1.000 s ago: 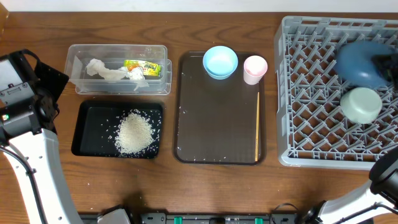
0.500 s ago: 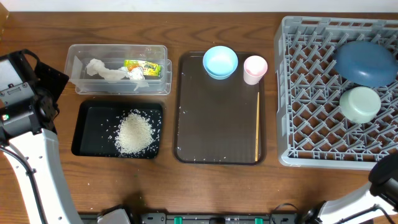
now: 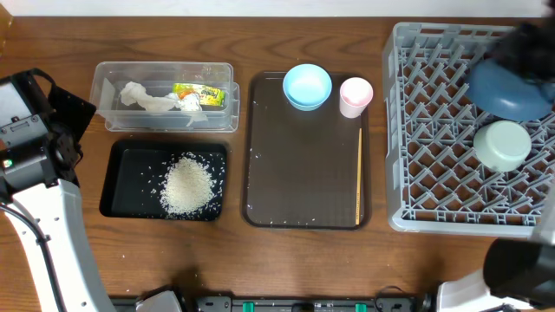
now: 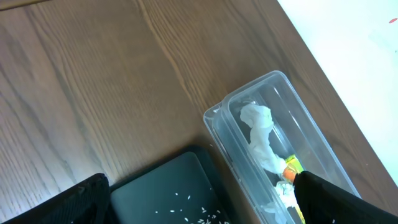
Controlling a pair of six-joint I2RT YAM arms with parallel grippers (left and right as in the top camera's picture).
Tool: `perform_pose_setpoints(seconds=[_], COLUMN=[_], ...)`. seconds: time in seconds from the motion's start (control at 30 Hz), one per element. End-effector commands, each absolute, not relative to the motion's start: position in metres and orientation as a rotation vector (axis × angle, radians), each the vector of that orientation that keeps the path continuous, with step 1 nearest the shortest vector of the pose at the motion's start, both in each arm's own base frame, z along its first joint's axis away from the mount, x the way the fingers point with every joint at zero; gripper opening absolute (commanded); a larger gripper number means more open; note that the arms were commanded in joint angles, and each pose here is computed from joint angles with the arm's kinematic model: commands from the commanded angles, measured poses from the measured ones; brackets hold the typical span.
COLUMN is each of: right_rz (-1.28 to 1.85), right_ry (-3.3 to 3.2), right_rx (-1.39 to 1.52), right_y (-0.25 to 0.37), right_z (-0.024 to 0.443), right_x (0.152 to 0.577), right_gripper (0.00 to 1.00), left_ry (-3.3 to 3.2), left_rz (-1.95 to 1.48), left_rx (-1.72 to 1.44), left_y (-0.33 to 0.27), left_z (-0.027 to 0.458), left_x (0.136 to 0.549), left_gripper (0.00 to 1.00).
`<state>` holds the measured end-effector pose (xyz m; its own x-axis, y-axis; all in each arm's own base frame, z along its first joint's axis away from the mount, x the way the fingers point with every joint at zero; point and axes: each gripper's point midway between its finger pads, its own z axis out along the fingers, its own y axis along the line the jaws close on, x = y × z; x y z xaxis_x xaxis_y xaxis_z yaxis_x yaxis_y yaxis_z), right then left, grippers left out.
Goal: Sort waste into correct bins and load items into the dishwasher rack
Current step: 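Move the right gripper to the light blue bowl and grasp it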
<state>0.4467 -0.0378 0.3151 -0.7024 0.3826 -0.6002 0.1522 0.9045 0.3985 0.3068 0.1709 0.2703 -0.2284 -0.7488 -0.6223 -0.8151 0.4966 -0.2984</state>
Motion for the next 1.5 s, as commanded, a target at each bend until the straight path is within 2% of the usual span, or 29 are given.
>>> perform_pose_setpoints(seconds=[0.0,0.13,0.27,0.43,0.6,0.77,0.93,1.13,1.27,1.33,1.37,1.43,1.47], right_rz=[0.461,0.447,0.213,0.202,0.168,0.1,-0.039,-0.145,-0.145,-0.146,-0.146,-0.15,-0.151], right_ry=[2.342,2.323,2.359,2.41,2.387,2.388,2.414,2.449,2.45,2.451,2.452,2.46,2.466], right_rx=[0.138,-0.202,-0.237,-0.462,-0.703,-0.815,-0.838,-0.842,-0.843,-0.843,-0.843,-0.846,-0.845], right_y=[0.032,0.114,0.147,0.214,0.28,0.315,0.32,0.312,0.312,0.312,0.311,0.31,0.309], right_z=[0.328,0.319,0.285,0.228,0.167,0.108,0.061,0.032,0.031,0.031,0.031,0.03,0.029], right_x=[0.449,0.458,0.476,0.48,0.485,0.487,0.488,0.488,0.488,0.488,0.488,0.486,0.485], right_gripper=[0.47,0.52,0.68,0.68,0.72,0.7,0.69,0.67,0.66,0.65,0.6,0.38,0.3], left_ry=[1.995,1.995,1.995,1.995,1.995,1.995,1.995,1.995,1.995,1.995,1.995,1.995,1.995], left_rz=[0.128,0.128,0.128,0.128,0.128,0.128,0.128,0.128,0.128,0.128,0.128,0.128,0.128], left_rx=[-1.295,-1.295,-1.295,-1.295,-1.295,-1.295,-1.295,-1.295,-1.295,-1.295,-1.295,-1.295,-1.295], left_y=[0.174,0.174,0.174,0.174,0.174,0.174,0.174,0.174,0.174,0.174,0.174,0.174,0.174], left_z=[0.273,0.273,0.273,0.273,0.273,0.273,0.273,0.273,0.273,0.273,0.273,0.273,0.273], left_x=[0.306,0.306,0.306,0.306,0.306,0.306,0.306,0.306,0.306,0.306,0.306,0.306,0.306], left_gripper=[0.96,0.96,0.96,0.96,0.96,0.96,0.96,0.96,0.96,0.96,0.96,0.96,0.96])
